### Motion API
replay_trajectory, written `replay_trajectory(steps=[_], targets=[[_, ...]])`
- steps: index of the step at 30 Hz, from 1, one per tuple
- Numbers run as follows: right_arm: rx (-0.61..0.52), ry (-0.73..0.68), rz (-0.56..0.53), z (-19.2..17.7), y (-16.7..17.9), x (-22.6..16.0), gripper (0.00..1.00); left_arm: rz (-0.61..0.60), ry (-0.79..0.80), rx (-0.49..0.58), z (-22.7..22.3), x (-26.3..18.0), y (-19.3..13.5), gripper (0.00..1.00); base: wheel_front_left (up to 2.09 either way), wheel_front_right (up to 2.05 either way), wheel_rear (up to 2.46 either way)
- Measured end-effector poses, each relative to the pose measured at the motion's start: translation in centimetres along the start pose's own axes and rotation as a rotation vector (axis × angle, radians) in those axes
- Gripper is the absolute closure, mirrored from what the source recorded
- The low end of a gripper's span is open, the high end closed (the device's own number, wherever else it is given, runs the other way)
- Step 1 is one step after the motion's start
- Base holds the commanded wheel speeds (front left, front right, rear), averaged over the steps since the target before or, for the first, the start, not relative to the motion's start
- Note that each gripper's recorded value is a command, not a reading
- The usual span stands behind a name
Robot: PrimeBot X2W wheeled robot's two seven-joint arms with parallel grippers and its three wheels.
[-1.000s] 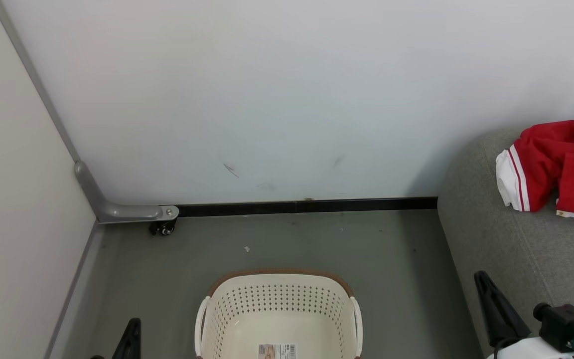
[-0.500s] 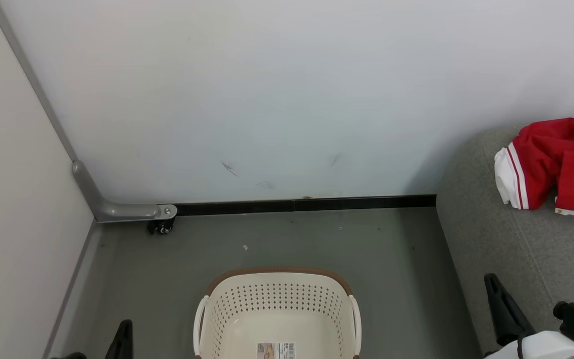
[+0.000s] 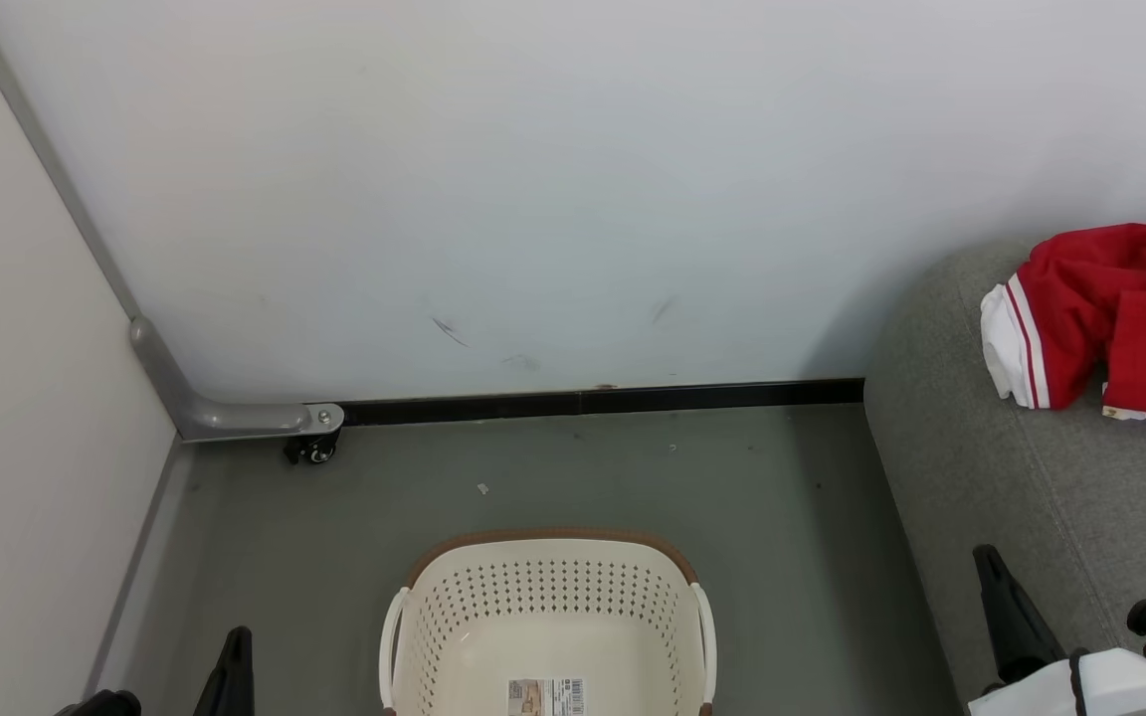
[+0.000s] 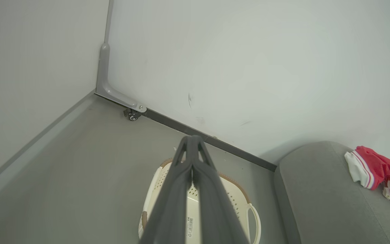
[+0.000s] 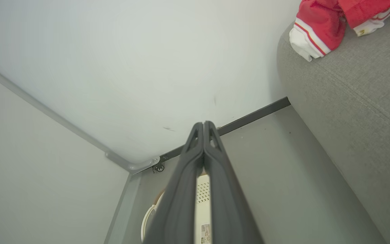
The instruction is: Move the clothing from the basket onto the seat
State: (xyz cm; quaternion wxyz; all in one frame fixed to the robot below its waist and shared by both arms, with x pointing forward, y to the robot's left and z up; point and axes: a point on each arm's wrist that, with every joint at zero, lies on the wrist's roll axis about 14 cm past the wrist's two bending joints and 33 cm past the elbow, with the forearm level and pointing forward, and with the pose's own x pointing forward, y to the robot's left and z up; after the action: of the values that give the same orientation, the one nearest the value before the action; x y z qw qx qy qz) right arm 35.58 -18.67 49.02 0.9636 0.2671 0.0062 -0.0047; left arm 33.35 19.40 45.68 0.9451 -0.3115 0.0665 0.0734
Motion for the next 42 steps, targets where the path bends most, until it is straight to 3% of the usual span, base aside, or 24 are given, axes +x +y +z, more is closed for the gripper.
replay_trajectory(steps=[42], targets=[[0.639,0.017,-0.086,0.0,-1.9,1.1,1.0,-0.051,0.074,-0.579,0.3,2.2,-1.1,1.0,0.0,0.0,0.0]])
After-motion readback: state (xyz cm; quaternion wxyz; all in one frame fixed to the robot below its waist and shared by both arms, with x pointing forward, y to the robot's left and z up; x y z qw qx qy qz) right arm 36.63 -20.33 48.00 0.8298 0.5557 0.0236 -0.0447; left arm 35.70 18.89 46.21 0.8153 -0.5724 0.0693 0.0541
